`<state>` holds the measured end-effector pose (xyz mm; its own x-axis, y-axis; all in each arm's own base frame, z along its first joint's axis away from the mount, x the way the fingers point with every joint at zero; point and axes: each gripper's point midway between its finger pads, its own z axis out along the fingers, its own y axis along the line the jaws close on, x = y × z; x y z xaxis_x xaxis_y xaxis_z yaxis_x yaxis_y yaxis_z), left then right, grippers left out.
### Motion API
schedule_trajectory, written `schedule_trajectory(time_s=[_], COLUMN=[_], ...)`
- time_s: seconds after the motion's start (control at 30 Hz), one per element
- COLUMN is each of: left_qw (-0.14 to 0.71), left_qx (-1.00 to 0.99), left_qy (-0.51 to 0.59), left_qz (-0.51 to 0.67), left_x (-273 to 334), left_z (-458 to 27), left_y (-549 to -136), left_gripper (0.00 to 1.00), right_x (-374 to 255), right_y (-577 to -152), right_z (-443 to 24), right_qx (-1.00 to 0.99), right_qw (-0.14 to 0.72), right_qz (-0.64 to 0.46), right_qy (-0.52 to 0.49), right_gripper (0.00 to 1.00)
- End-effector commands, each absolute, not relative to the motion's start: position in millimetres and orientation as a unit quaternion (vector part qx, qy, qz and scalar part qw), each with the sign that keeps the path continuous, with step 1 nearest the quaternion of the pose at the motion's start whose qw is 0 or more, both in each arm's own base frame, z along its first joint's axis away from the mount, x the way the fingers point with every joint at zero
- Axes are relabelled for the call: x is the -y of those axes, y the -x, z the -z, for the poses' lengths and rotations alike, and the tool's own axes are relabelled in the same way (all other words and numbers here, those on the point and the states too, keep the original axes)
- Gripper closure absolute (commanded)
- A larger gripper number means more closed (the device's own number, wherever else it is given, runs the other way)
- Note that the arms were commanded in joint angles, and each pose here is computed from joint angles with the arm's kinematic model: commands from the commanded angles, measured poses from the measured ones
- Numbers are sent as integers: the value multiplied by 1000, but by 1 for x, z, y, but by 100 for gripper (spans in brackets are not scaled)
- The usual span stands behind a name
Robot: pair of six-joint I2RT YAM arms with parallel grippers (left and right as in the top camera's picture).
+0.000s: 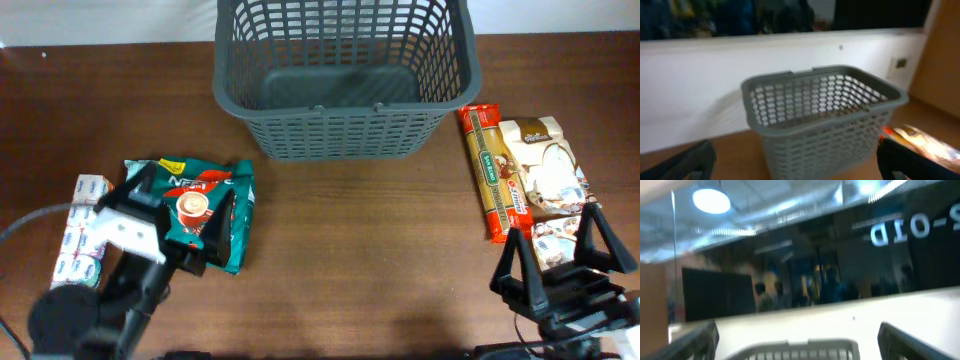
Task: Pack container
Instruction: 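Move the left gripper down onto the green Nescafé coffee bag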
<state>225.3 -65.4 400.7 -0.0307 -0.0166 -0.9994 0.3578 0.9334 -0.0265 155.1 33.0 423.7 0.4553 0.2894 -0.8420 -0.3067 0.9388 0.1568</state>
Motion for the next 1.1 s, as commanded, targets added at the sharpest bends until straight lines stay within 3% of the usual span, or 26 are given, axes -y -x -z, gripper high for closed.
schedule_trajectory(time_s=[0.0, 0.33, 0.53, 0.73, 0.9, 1.07], left_qw=[665, 583, 597, 606, 558, 516], left_qx=[-710, -775, -765, -757, -810, -846], left_qy=[-158, -150, -152, -188, -166, -132], left_qz=[171, 190, 188, 158, 75, -1], left_x=[83, 87, 86, 85, 58, 29], left_z=[-425, -444, -469, -469, -433, -409], left_y=[-230, -243, -233, -226, -235, -237], left_gripper=[1, 1, 1, 1, 1, 1], right_x=[-38, -57, -56, -49, -3, 39], right_y=[-146, -165, -150, -148, -166, -184], right_z=[-455, -481, -519, -497, -451, -394], right_qx=[-510, -656, -653, -692, -762, -837], right_qw=[840, 725, 727, 695, 644, 531], right_qz=[-183, -209, -210, -193, -51, 78], right_qy=[20, 39, 40, 18, -44, -103], right_gripper=[1, 1, 1, 1, 1, 1])
